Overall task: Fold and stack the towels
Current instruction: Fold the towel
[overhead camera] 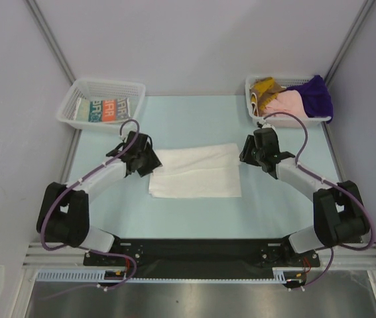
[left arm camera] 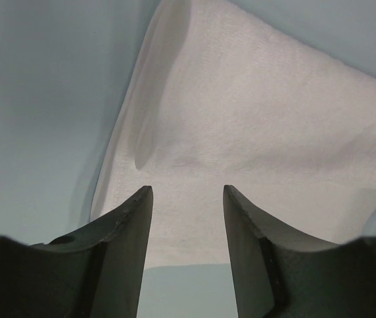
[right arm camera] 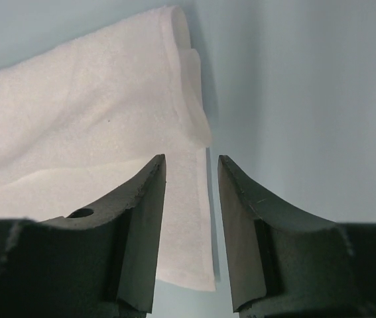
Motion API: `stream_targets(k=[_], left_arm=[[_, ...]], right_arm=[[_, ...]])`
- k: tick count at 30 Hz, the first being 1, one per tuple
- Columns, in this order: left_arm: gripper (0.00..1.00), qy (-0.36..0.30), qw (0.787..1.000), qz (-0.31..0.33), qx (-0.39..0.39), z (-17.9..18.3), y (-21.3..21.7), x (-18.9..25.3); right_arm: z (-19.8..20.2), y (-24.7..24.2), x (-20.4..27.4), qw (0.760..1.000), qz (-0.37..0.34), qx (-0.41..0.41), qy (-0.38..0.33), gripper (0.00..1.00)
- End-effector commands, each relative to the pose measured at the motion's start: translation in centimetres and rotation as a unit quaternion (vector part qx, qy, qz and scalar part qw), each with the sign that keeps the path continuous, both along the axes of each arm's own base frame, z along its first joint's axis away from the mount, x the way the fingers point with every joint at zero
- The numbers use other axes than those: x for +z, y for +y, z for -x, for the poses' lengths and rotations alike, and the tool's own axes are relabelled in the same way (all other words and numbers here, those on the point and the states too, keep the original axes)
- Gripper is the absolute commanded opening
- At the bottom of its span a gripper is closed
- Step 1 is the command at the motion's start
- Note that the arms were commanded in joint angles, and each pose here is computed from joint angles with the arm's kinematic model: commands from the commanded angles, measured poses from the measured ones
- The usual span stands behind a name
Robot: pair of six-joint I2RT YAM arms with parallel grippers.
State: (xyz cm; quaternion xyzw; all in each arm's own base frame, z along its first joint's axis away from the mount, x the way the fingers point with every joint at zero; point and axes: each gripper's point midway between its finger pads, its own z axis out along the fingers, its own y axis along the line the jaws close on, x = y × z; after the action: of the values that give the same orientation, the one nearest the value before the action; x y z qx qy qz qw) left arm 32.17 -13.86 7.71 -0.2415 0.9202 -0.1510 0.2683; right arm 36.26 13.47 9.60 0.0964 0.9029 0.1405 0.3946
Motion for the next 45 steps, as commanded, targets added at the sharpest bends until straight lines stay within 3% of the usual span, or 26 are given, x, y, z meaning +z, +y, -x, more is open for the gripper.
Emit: stream_targets(k=[1, 8, 14, 19, 21, 24, 30, 36, 45], left_arm=[[0.52, 0.001, 1.0, 0.011, 0.003, -0.4, -0.8, -0.3], [0.58, 0.011, 1.0, -0.002, -0.006, -0.5, -0.8, -1.4], [0.57, 0.022, 1.0, -0.013, -0.009, -0.9, -0.7, -2.1], [0.49, 0.036, 0.999, -0.027, -0.008, -1.4, -0.7, -3.1], [0.4, 0.046, 0.998, -0.032, -0.008, -1.4, -0.6, -3.8], [0.33, 0.058, 0.998, -0.037, -0.008, -1.2, -0.5, -4.5], [0.21, 0.083, 0.995, -0.05, -0.006, -0.5, -0.1, -6.3], [0.16, 0.106, 0.993, -0.056, -0.006, 0.0, 0.1, -7.6], [0.12, 0.131, 0.99, -0.044, 0.008, 0.6, 1.2, -9.8]], right_arm=[[-0.5, 0.2, -1.0, 0.999, 0.012, 0.007, 0.033, 0.43], [-1.9, 0.9, -1.0, 1.0, 0.007, 0.016, 0.018, 0.48], [-2.8, 2.9, 3.1, 0.999, -0.014, 0.025, -0.028, 0.51], [-3.3, 10.9, 4.8, 0.994, -0.067, 0.087, -0.027, 0.34], [-3.4, 14.5, 3.9, 0.985, -0.13, 0.112, -0.012, 0.21], [-3.3, 19.3, 2.5, 0.966, -0.216, 0.139, 0.009, 0.13], [-2.0, 24.7, -0.3, 0.925, -0.347, 0.147, 0.038, 0.08], [-0.4, 23.0, -3.5, 0.935, -0.337, 0.092, 0.056, 0.06], [1.8, 13.3, -5.4, 0.937, -0.345, 0.005, 0.043, 0.06]])
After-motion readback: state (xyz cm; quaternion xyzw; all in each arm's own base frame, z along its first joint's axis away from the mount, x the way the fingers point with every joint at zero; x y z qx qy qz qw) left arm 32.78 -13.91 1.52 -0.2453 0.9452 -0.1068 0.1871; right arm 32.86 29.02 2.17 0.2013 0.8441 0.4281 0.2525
